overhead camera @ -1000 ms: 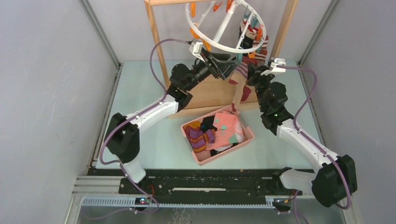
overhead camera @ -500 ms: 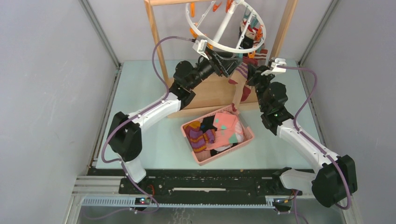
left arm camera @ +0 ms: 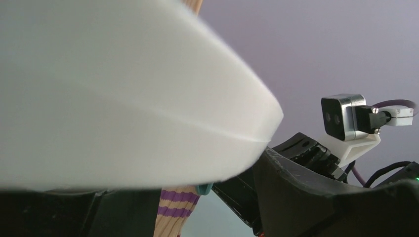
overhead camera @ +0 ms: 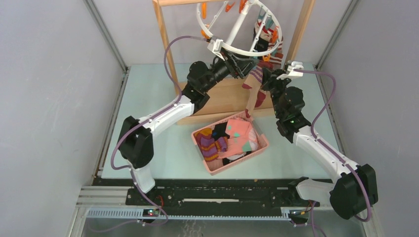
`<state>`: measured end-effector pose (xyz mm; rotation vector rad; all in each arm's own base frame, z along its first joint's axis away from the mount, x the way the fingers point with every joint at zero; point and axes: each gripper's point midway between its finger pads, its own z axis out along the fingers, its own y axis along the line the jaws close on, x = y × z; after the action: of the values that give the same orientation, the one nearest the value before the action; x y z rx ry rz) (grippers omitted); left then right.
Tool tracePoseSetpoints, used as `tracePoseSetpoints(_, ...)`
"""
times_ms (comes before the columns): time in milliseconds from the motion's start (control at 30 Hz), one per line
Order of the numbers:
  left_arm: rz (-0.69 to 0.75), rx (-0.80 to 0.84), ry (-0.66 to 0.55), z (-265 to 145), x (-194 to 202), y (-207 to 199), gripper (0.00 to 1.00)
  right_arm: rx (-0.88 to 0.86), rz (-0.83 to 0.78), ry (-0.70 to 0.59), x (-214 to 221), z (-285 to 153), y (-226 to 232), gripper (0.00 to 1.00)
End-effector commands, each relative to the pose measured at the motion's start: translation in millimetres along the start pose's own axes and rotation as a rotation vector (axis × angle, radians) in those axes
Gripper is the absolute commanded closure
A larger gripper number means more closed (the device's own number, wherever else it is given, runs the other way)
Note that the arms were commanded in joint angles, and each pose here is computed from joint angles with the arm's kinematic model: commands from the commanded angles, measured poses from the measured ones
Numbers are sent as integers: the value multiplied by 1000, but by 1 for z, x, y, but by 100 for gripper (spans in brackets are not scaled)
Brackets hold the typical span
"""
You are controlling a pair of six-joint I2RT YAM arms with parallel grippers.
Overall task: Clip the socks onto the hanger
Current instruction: Open the clamp at the hanger.
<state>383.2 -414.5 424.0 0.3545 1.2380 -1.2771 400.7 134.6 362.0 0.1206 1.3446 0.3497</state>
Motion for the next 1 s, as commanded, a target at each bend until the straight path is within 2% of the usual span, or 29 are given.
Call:
tracePoseSetpoints(0,26,40,-57,10,-26,-18,33,-5,31,-36,-15,-4,1,100)
tracePoseSetpoints(300,21,44,-61,14,-30,-20,41,-4,32,-35,-15,-4,1,100)
tracePoseSetpoints(367,21,42,-64,14,-31,-20,48,-7,32,-35,-15,-5,1,100)
tracePoseSetpoints(467,21,38,-64,14,-31,-20,53,-5,31,-35,-16,-5,0,100)
tracePoseSetpoints(567,20,37,-64,13,-32,-21,68,-5,30,-30,-15,-6,0,100)
tracePoseSetpoints(700,20,32,-64,12,-34,-21,82,-1,31,-34,-15,-10,-2,100)
tracePoseSetpoints(967,23,28,-69,11,-37,-22,90,-17,18,-12,-13,-22,-4,100)
